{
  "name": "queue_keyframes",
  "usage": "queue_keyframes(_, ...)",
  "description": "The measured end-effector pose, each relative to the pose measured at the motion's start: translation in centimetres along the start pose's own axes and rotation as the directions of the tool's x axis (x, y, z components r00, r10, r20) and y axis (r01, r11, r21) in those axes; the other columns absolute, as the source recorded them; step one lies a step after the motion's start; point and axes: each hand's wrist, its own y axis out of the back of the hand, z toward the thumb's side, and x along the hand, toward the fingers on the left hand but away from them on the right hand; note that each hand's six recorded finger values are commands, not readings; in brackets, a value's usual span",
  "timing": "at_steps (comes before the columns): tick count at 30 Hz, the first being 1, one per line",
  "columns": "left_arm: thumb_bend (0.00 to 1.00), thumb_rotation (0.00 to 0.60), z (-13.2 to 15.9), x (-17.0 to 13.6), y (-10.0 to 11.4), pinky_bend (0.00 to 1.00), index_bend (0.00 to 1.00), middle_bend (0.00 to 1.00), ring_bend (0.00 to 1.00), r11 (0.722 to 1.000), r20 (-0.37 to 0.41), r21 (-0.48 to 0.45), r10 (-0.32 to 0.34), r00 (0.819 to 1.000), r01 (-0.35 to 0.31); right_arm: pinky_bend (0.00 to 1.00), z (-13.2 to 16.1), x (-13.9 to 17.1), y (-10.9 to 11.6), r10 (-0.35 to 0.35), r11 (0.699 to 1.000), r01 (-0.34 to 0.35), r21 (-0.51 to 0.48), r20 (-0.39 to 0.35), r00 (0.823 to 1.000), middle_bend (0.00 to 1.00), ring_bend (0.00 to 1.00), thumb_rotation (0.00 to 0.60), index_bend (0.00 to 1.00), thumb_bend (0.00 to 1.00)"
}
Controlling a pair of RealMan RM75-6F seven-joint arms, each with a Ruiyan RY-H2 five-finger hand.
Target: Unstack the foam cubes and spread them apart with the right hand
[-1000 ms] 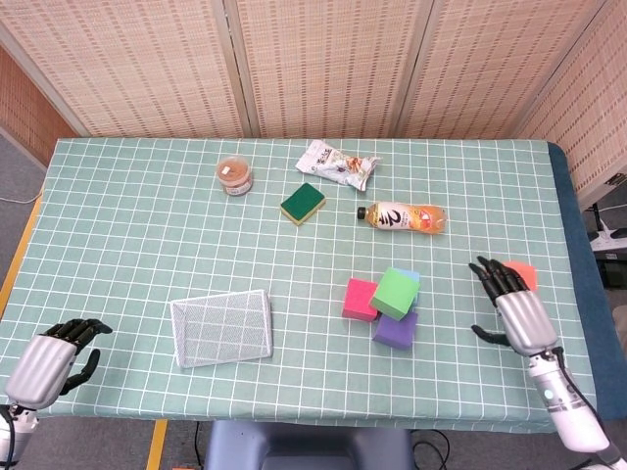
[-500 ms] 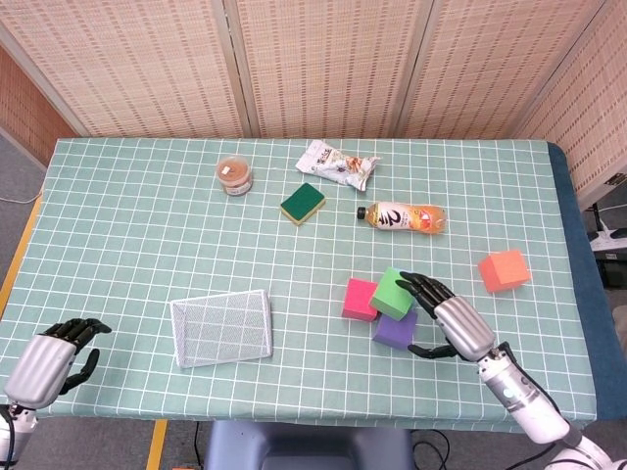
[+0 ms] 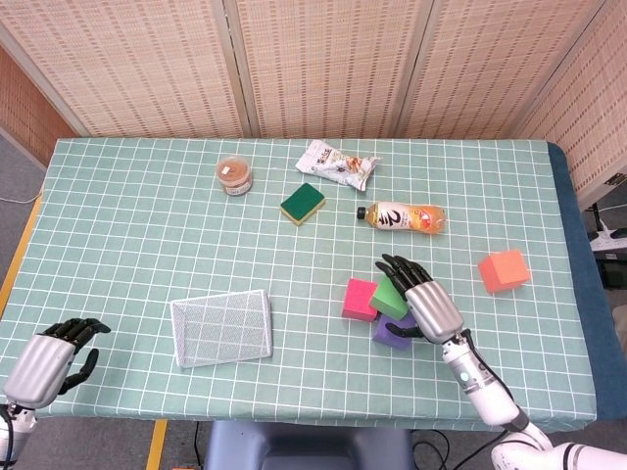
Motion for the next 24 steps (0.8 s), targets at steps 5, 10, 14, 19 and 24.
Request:
queue_keyframes(5, 0.54, 0.6, 0.1, 0.1, -0.2, 0.5, 0.36, 0.35, 0.33, 1.0, 0.001, 0.004, -0.009, 1.0, 0.009, 0.15, -0.5, -0.6, -0.7, 0.033, 0.999, -0.033, 0.008, 0.026, 0.999, 0.0, 0.0, 0.6, 0.0, 0.06)
queue_keyframes(10, 0.54, 0.6, 0.1, 0.1, -0.3, 0.5, 0.36, 0.35, 0.33, 1.0, 0.001, 0.003, -0.013, 1.0, 0.013, 0.47, -1.1, -1.4, -1.1, 0.024, 1.0, -0.025, 0.016, 0.05, 0.998, 0.21, 0.18, 0.6, 0.26, 0.06)
queue_keyframes(14, 0.54, 0.6, 0.0, 0.1, -0.2, 0.5, 0.36, 0.35, 0.33, 1.0, 0.002, -0.001, -0.011, 1.0, 0.011, 0.75, -1.6, -1.7, -1.0, -0.031, 0.998, 0.027, 0.055, 0.064, 0.997, 0.48, 0.5, 0.6, 0.55, 0.07)
queue_keyframes(19, 0.54, 0.6, 0.1, 0.1, -0.3, 0.5, 0.36, 0.35, 0.33, 1.0, 0.004, -0.001, -0.014, 1.0, 0.014, 0.83, -1.8, -1.7, -0.2, -0.11, 0.99, 0.104, 0.099, 0.06, 0.992, 0.57, 0.58, 0.6, 0.65, 0.11)
queue_keyframes(24, 0.54, 0.6, 0.1, 0.1, -0.4, 0.5, 0.36, 0.35, 0.33, 1.0, 0.004, 0.0, -0.018, 1.0, 0.018, 0.83, -2.1, -0.4, 1.5, -0.207, 0.974, 0.201, 0.109, 0.048, 0.977, 0.57, 0.58, 0.6, 0.65, 0.11)
